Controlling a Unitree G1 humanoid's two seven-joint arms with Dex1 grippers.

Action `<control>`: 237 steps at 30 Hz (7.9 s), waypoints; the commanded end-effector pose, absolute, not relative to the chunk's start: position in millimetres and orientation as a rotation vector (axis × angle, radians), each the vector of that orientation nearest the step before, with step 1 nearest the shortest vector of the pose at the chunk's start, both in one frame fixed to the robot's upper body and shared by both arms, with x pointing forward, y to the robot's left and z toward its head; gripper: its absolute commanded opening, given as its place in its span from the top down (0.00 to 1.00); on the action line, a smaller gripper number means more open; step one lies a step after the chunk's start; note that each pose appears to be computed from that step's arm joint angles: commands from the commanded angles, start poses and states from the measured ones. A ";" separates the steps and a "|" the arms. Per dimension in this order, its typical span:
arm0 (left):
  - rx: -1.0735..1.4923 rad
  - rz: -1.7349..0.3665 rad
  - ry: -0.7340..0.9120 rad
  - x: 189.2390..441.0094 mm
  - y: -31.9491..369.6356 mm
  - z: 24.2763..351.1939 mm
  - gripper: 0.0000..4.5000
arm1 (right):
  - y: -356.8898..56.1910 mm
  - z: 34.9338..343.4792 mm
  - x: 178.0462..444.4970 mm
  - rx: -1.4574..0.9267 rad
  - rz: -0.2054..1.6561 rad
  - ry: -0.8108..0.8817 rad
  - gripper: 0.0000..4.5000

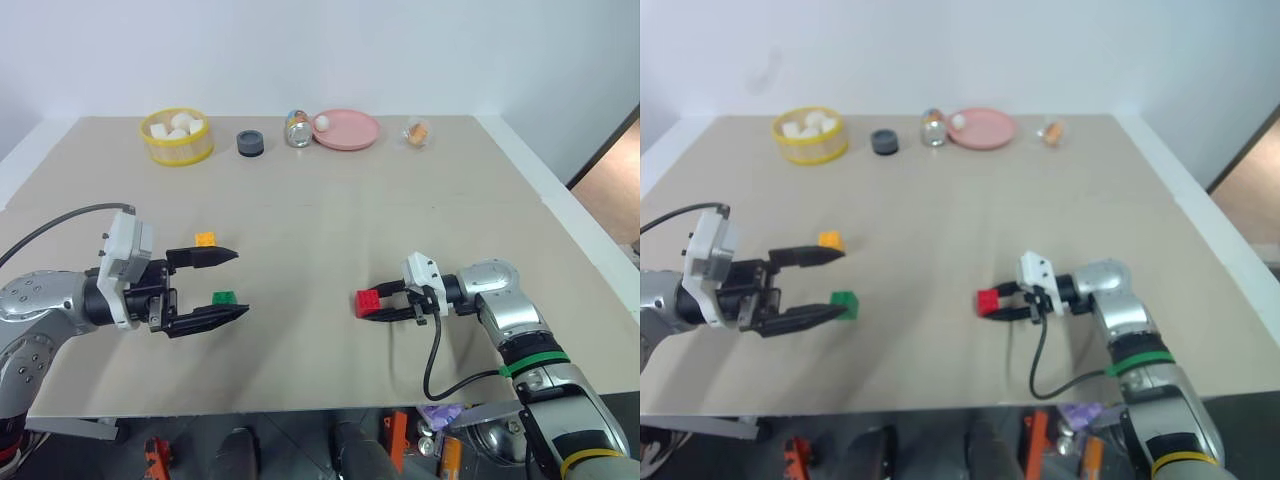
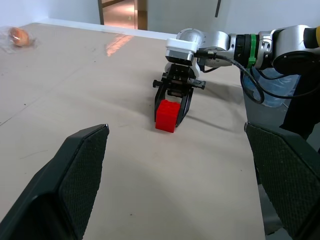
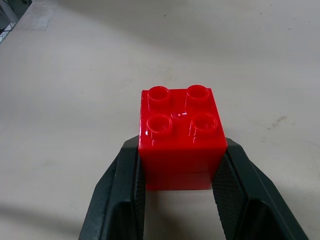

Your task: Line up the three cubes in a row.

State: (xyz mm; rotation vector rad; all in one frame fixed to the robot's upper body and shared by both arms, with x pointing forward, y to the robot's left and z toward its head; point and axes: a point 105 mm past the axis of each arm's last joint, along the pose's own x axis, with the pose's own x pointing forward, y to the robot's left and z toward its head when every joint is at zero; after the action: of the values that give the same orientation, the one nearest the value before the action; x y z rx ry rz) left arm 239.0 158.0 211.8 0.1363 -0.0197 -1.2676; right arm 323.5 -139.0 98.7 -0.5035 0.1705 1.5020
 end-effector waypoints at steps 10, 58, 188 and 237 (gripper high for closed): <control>0.170 -1.257 -0.069 242.3 159.6 223.1 0.00 | -152.2 91.6 330.6 -0.436 1.436 0.304 0.11; 0.271 -1.004 0.228 237.8 247.5 105.5 0.00 | -151.5 252.0 331.0 -0.046 1.333 -0.019 0.11; 0.428 -1.565 0.035 324.2 51.2 102.0 0.72 | -171.4 200.4 265.4 -0.246 1.258 0.083 0.10; 0.471 -1.316 0.125 337.7 119.3 99.5 0.01 | -169.4 209.4 267.9 -0.239 1.266 0.060 0.10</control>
State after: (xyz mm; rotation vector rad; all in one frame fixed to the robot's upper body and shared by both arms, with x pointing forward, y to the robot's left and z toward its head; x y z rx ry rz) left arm 330.5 97.5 97.1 0.4348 0.1152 -1.4086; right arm 269.6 -170.1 197.7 -0.2298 0.1034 1.2547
